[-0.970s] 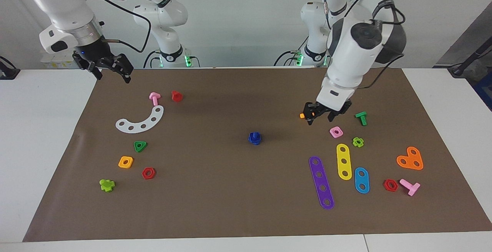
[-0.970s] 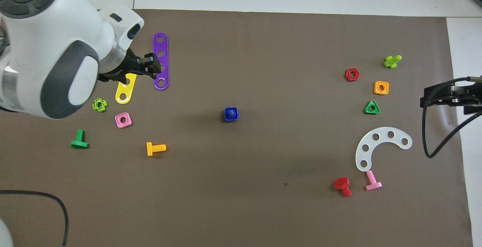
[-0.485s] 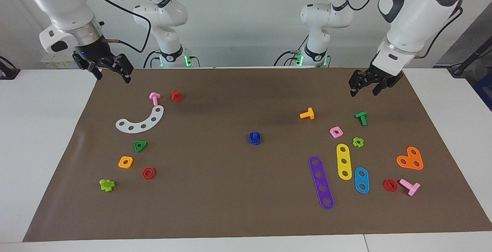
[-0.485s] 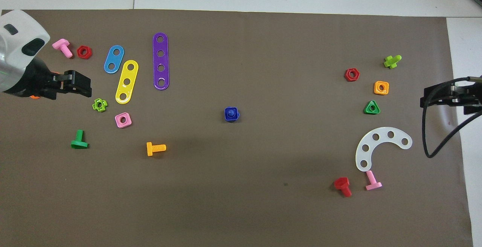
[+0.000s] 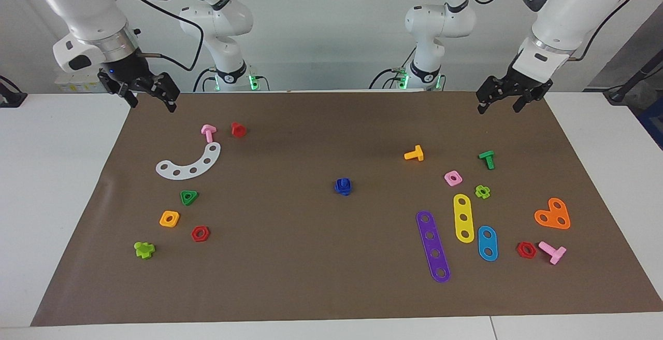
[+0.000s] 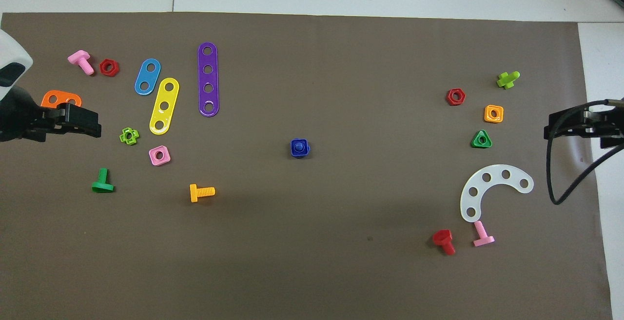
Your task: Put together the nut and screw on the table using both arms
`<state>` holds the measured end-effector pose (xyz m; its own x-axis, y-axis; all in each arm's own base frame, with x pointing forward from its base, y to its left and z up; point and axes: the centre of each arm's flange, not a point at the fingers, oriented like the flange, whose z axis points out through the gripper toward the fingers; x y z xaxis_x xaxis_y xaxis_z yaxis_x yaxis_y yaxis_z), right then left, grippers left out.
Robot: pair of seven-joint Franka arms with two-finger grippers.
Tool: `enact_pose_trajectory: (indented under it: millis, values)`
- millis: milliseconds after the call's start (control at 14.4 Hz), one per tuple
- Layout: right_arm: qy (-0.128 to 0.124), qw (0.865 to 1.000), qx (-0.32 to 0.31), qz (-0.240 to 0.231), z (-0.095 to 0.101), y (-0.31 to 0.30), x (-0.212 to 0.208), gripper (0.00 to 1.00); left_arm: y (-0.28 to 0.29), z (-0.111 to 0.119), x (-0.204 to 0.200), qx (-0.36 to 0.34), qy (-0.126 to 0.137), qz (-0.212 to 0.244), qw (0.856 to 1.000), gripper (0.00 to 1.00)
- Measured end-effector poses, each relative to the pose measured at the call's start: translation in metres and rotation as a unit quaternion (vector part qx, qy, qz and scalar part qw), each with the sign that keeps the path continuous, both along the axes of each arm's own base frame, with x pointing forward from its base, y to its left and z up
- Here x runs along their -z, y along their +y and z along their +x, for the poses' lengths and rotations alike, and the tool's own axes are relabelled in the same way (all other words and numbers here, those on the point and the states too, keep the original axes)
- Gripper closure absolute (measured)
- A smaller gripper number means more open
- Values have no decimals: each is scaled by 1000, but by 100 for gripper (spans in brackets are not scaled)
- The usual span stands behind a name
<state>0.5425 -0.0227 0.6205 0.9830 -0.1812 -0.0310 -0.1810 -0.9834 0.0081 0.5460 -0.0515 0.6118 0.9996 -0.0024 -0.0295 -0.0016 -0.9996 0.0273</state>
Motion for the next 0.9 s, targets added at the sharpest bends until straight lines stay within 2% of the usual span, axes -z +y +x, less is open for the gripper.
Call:
enact_pose_trajectory:
  millis: [208, 900]
  values:
    - [0, 1000, 0, 0, 0, 0, 0, 0, 3, 0, 0, 19, -2, 19, 1000, 0]
    - [0, 1000, 0, 0, 0, 0, 0, 0, 9, 5, -3, 16, -21, 15, 1000, 0]
